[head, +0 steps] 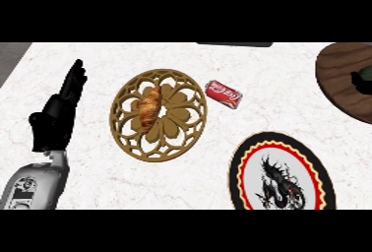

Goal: Pick the squash from the plate and place it in the bowl

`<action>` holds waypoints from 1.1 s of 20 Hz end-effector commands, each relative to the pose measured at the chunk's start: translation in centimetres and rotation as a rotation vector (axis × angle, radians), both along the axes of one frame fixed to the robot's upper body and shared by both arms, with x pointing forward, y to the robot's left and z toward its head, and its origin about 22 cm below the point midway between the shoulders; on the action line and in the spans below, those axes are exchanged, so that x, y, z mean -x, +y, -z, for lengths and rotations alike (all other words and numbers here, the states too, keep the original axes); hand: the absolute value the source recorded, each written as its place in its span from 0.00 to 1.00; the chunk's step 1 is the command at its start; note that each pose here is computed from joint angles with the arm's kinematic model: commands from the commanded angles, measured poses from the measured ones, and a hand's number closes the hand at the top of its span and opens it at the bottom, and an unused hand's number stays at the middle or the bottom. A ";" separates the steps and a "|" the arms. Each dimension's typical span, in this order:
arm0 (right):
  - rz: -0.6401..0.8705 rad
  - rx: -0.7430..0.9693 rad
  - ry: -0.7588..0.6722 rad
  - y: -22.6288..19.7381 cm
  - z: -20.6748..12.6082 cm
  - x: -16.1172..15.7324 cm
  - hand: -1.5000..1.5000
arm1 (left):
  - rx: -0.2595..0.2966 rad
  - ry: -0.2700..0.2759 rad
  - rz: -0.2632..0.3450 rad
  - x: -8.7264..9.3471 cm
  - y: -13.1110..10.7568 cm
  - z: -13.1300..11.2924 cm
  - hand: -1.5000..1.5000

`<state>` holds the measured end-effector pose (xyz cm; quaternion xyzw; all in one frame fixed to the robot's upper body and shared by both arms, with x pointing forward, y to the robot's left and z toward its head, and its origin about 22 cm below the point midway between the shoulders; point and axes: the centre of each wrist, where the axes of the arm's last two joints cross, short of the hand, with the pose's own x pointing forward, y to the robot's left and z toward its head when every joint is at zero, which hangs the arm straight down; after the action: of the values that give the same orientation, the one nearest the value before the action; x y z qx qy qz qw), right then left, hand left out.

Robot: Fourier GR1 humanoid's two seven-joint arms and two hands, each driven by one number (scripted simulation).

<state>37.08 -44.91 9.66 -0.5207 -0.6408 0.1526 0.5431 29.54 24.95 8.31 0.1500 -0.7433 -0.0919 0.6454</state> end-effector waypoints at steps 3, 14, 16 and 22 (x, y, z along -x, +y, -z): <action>-0.031 -0.161 0.083 -1.0 0.6 -0.2 0.00 | 0.006 -0.008 0.027 -0.8 -0.6 -1.1 0.50; -0.171 -0.361 -0.094 -2.2 0.2 0.2 0.00 | 0.007 -0.002 0.015 -0.4 -0.6 0.3 0.50; -0.176 -0.385 -0.114 -3.7 -0.5 1.1 0.00 | 0.018 0.000 0.015 -0.5 -1.4 -0.2 0.50; -0.197 -0.491 -0.105 -7.6 -0.5 4.6 0.00 | 0.003 0.006 -0.011 0.8 1.3 0.2 0.50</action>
<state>34.54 -50.19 9.86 -0.3374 -0.7297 0.0310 0.5940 29.72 25.03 8.42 0.1488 -0.7422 -0.0904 0.6471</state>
